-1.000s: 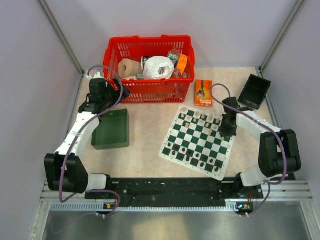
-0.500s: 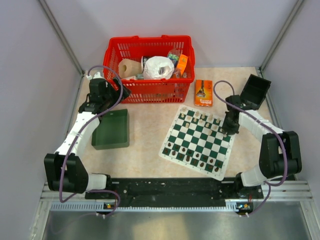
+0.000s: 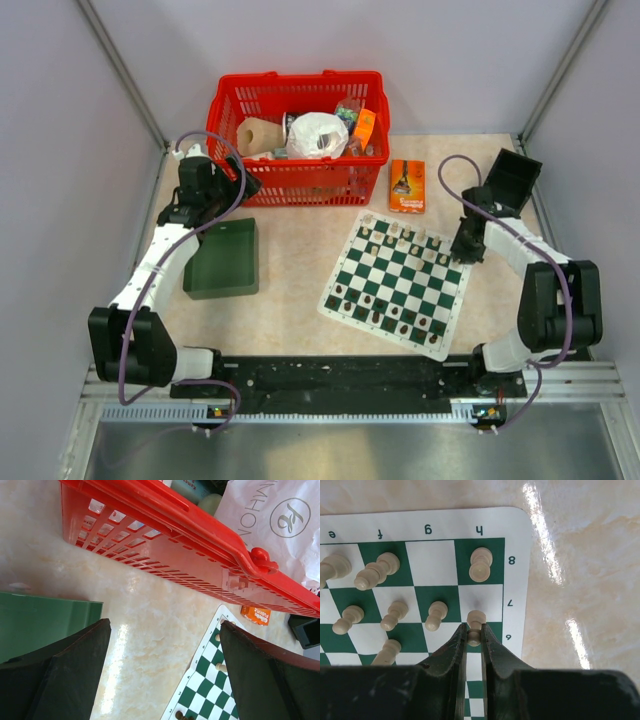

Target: Set up the chess pieces on the board

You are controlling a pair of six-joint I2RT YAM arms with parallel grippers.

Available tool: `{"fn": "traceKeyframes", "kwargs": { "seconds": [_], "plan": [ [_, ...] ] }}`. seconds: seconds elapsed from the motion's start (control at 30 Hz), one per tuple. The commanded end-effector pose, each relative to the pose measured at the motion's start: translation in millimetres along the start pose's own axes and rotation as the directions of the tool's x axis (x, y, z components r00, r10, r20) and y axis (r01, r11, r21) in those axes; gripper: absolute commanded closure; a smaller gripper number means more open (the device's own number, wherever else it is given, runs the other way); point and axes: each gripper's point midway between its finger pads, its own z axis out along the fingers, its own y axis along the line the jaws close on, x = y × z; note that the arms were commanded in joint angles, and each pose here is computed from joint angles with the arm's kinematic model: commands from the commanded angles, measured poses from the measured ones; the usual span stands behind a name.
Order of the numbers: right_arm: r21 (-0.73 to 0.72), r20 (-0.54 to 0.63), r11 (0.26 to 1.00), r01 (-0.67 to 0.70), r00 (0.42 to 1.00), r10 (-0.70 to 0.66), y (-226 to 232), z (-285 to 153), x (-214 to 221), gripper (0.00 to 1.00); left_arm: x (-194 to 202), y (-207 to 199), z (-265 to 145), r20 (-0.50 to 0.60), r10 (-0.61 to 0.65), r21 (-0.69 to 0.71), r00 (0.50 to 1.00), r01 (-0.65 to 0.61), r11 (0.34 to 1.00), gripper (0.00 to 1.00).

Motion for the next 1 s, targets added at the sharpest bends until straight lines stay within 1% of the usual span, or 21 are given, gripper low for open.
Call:
{"fn": "traceKeyframes", "kwargs": {
  "seconds": [0.0,0.23,0.67,0.77,0.8,0.97],
  "plan": [
    [-0.028,0.044,0.999,-0.037,0.998,0.038,2.4,2.8,-17.8,0.91,-16.7,-12.7,-3.7,0.054,0.001,0.045,0.999,-0.003,0.999,0.05],
    [-0.016,0.045,0.999,-0.038,0.998,0.039,-0.5,9.9,-17.0,0.91,-15.2,-12.7,-1.7,0.047,-0.004,0.048,0.999,0.002,0.999,0.05],
    [-0.009,0.007,1.0,-0.03,1.0,0.03,-1.9,16.4,-8.2,0.9,-14.0,-12.5,-1.2,0.043,-0.007,0.049,0.999,0.005,0.999,0.05],
    [0.005,-0.004,1.0,-0.028,1.0,0.028,-4.1,17.4,-6.5,0.87,-13.3,-13.3,-0.4,0.039,-0.009,0.054,0.999,0.006,0.999,0.05],
    [0.002,-0.006,1.0,-0.029,1.0,0.029,-3.6,17.3,-6.2,0.84,-13.1,-13.5,-0.4,0.038,-0.01,0.055,0.999,0.008,0.998,0.05],
    [-0.002,0.012,1.0,-0.03,0.999,0.03,-3.7,12.9,-9.5,0.79,-13.3,-13.3,1.1,0.037,-0.007,0.054,0.999,0.005,0.999,0.05]
  ]
}}
